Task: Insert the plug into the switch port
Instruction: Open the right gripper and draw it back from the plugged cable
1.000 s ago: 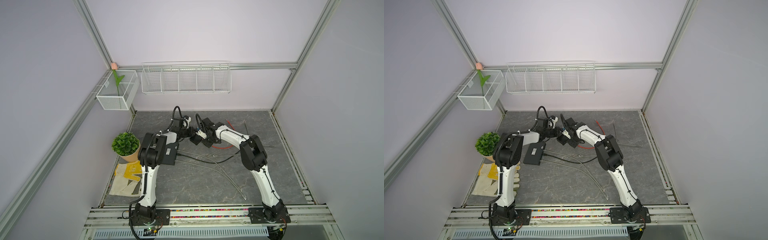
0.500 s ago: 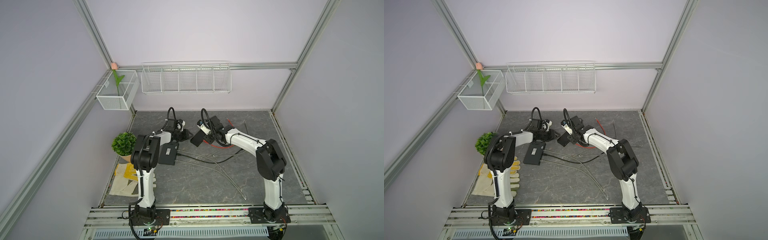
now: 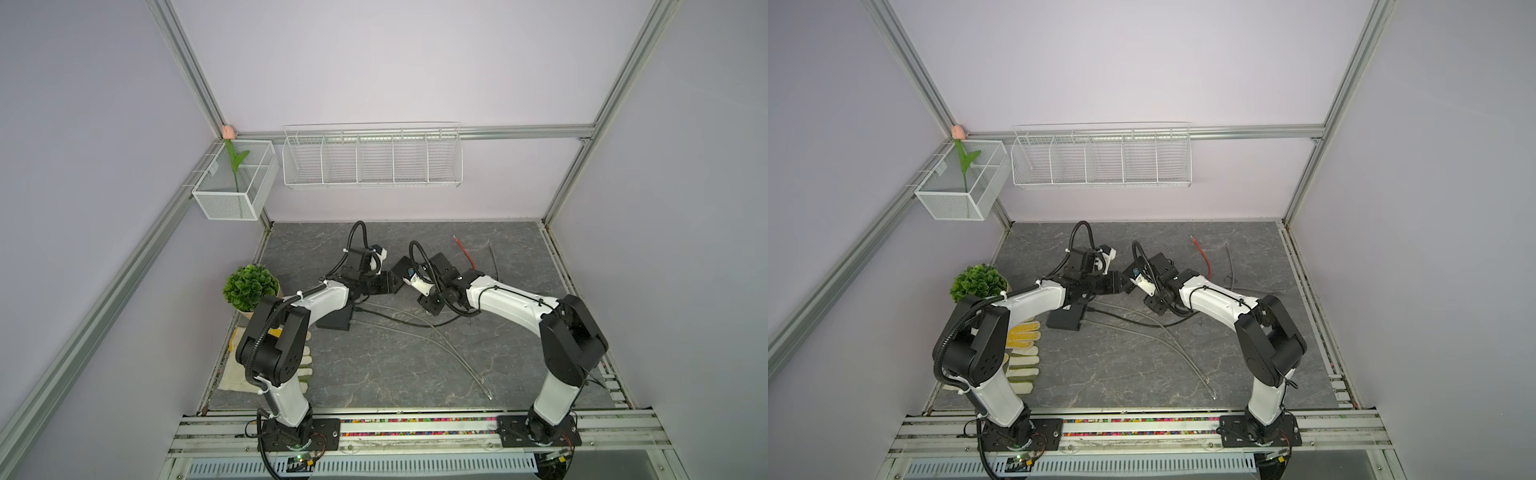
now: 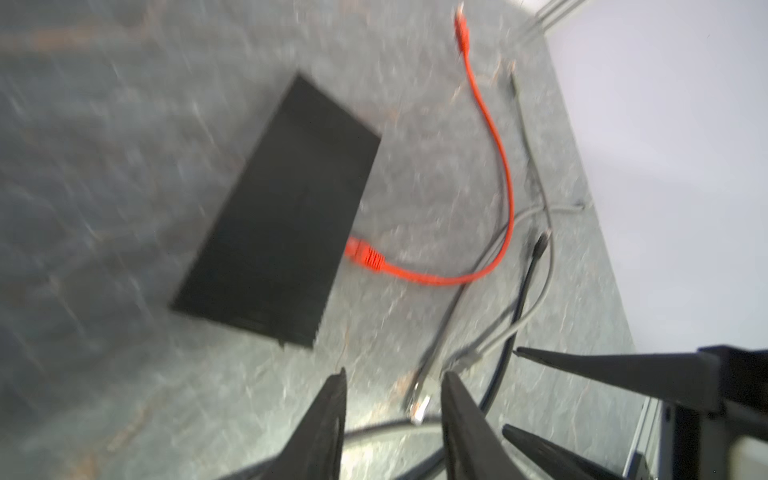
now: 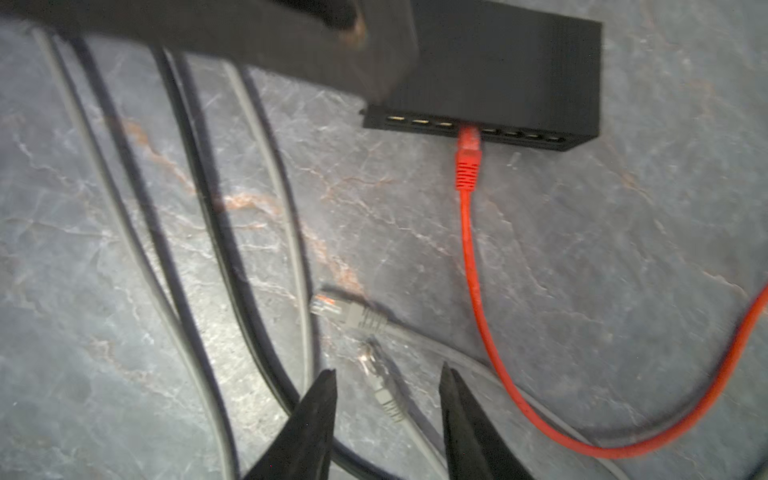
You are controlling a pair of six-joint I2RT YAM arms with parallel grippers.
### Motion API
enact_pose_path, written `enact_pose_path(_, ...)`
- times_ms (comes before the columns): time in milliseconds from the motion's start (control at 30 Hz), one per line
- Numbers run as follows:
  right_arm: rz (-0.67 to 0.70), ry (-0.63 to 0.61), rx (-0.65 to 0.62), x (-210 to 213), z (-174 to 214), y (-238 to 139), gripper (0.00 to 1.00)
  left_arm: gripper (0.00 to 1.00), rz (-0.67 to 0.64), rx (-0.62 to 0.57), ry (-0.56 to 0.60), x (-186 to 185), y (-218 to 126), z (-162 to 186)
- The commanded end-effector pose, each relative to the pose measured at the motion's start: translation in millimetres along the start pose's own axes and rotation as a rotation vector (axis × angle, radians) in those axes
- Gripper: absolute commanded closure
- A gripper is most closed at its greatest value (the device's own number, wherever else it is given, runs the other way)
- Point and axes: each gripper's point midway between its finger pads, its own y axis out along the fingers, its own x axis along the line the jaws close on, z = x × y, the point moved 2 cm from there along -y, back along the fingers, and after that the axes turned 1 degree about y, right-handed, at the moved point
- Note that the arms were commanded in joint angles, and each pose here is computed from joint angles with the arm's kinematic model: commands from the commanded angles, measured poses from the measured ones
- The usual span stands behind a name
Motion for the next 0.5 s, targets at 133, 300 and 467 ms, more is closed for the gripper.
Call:
enact_pose_path(133, 0.019, -0.145, 0.06, -5, 1, 23, 0.55, 0.61, 0.008, -0.087, -0.017, 1, -20, 0)
enact_pose_path(300, -0.069, -0.296, 0.136, -2, 1, 26, 0.55, 0.61, 0.021, -0.099, -0.012, 1, -21, 3)
enact_pose_path(467, -0.149, -0.378, 0.135, 6, 1, 21, 0.56, 0.61, 0.048, -0.095, -0.013, 1, -17, 7)
